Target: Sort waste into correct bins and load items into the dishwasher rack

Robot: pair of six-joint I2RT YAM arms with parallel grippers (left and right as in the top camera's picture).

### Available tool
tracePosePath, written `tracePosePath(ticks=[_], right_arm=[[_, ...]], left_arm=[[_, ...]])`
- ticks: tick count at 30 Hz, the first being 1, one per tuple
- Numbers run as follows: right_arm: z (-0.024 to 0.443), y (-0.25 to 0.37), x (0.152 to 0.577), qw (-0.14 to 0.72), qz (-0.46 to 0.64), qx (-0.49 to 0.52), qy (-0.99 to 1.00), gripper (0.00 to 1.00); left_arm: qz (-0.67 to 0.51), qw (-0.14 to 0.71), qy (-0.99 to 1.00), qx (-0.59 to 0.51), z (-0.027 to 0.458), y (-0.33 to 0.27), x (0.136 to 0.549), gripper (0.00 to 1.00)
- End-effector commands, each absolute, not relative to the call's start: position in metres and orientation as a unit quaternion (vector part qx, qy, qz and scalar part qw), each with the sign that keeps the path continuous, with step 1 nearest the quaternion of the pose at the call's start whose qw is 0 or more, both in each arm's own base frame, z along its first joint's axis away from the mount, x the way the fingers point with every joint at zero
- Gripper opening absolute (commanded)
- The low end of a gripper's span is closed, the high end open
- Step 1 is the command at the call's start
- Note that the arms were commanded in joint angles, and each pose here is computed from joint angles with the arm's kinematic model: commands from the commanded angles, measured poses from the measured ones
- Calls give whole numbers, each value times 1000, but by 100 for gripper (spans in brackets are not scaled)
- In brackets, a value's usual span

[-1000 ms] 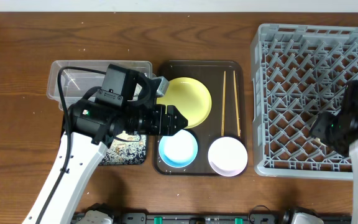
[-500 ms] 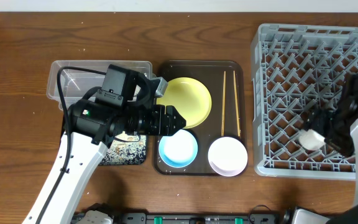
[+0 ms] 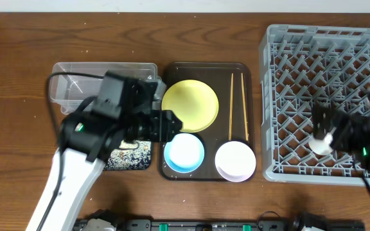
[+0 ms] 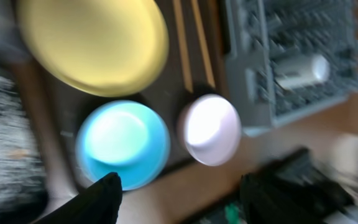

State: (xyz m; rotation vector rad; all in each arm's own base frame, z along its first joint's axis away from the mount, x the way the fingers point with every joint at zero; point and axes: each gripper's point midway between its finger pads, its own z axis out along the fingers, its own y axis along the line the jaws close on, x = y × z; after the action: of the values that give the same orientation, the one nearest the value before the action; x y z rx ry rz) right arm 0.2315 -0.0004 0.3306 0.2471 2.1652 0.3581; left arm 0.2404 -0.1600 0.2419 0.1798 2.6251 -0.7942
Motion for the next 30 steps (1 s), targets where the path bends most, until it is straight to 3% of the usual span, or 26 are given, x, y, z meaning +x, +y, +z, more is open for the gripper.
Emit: tracePosePath(ticks=[1,2,7,23,30], right_arm=[[355,13,211,497,147,59,853,99],[357,14,208,502,146,57,850,99],[363,18,198,517,145,56,842,99],[358,17,199,505,151,66,848,99],[358,17,199,505,151,66,848,99]], left_arm=[[-187,296,936,34,265,-118,249,79],[-177,308,934,31,269,-113,248,85],[-174,346,921,27,287,-104,238,88],[-179,368,912,28,298,-101,230,90],[-109,489,865,-22,329,-52,238,90]])
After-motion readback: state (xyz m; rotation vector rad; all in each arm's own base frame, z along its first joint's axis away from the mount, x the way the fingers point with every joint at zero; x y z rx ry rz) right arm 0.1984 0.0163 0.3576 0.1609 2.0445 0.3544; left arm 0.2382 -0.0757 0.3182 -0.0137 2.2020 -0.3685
